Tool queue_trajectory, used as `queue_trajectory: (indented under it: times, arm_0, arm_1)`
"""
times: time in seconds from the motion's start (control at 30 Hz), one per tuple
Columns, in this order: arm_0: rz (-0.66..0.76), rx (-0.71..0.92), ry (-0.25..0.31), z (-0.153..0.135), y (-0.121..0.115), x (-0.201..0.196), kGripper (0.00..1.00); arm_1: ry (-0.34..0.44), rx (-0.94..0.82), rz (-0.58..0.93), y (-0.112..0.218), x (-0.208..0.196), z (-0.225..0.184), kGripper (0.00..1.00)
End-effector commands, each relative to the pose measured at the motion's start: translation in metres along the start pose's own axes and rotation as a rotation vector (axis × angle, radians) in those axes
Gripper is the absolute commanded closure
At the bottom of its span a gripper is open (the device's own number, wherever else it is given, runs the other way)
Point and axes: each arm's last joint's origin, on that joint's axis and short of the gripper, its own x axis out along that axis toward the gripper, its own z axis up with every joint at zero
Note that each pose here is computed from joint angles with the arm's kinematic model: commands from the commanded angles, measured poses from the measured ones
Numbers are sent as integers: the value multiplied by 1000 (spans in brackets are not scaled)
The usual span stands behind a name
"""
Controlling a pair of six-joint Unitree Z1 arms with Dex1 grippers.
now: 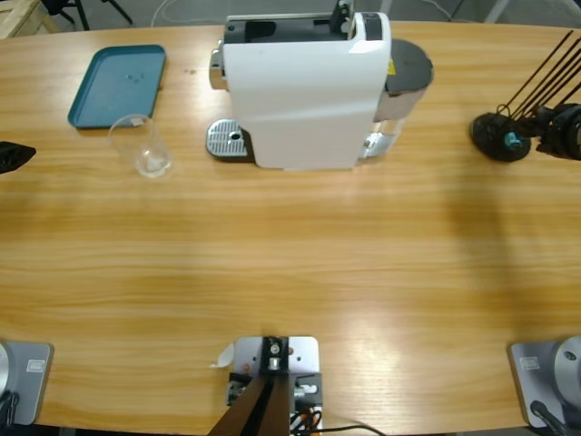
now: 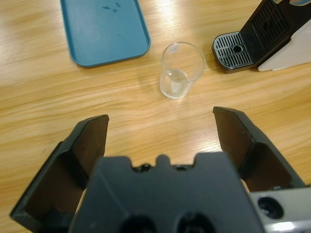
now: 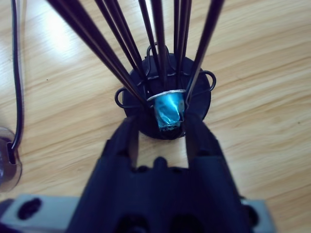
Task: Pour coffee
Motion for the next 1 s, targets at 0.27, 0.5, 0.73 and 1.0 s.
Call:
queue_trajectory:
  times: [0.27,0.5,0.73,1.0]
  arm_0:
    - [12,13,47,-7,0,11,73]
    - [11,13,47,-7,0,11,73]
    - [11,13,46,-7,0,11,73]
    - [10,13,48,-7,0,12,73]
  arm_1:
    - [50,12,-49,-8,12,-11,1000]
    - [34,15,-48,-8,8,-10,1000]
    - [-2,16,-31,-7,-6,2,1000]
    - [-23,11,-27,-5,-28,18,1000]
